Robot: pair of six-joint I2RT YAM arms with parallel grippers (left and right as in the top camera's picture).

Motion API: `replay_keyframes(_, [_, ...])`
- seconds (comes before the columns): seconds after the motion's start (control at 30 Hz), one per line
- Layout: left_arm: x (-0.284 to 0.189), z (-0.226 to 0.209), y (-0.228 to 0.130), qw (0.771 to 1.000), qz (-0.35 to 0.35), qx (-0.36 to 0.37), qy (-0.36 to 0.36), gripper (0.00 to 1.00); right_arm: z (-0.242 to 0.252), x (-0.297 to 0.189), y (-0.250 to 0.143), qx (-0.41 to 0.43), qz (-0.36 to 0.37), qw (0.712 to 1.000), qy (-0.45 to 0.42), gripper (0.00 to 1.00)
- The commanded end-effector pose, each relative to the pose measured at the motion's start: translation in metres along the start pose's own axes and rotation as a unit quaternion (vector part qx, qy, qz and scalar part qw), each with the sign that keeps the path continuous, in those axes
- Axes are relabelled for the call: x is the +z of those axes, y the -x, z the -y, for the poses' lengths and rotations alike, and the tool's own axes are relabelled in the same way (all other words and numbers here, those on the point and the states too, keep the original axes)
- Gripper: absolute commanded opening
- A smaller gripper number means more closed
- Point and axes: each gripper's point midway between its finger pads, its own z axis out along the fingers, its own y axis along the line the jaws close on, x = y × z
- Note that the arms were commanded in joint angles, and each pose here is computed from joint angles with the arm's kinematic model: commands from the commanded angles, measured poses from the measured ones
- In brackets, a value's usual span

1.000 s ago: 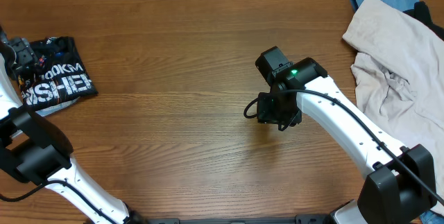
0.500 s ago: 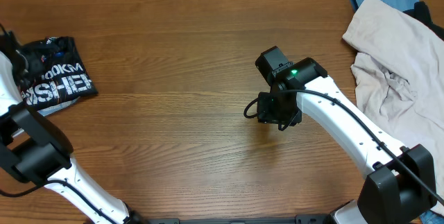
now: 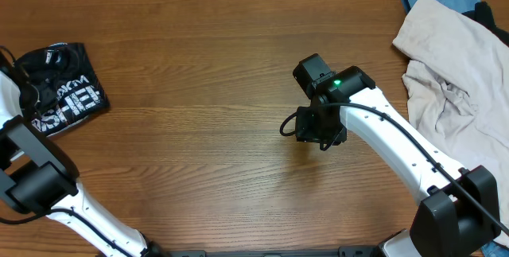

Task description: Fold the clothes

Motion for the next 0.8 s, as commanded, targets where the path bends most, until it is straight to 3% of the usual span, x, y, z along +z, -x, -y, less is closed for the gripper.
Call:
replay_keyframes(0.0, [-0.011,0.008,0.007,0.999,0.008,-0.01,-0.029,0.48,-0.001,-0.014,0.007,-0.002,0.025,1.0,0.006,0.46])
replay_keyframes(0.17, [-0.048,0.012,0.03,0.999,0.036,-0.01,-0.039,0.54,0.0,-0.014,0.006,-0.002,0.024,1.0,0.004,0.46])
replay_keyframes(0.4, [-0.102,0.051,0.053,0.99,0.074,0.031,-0.115,0.57,0.0,-0.014,0.006,-0.002,0.024,1.0,0.004,0.46])
replay_keyframes(0.77, [-0.061,0.057,0.055,0.994,0.063,0.042,-0.081,0.55,0.001,-0.014,0.005,-0.002,0.022,1.0,0.002,0.46])
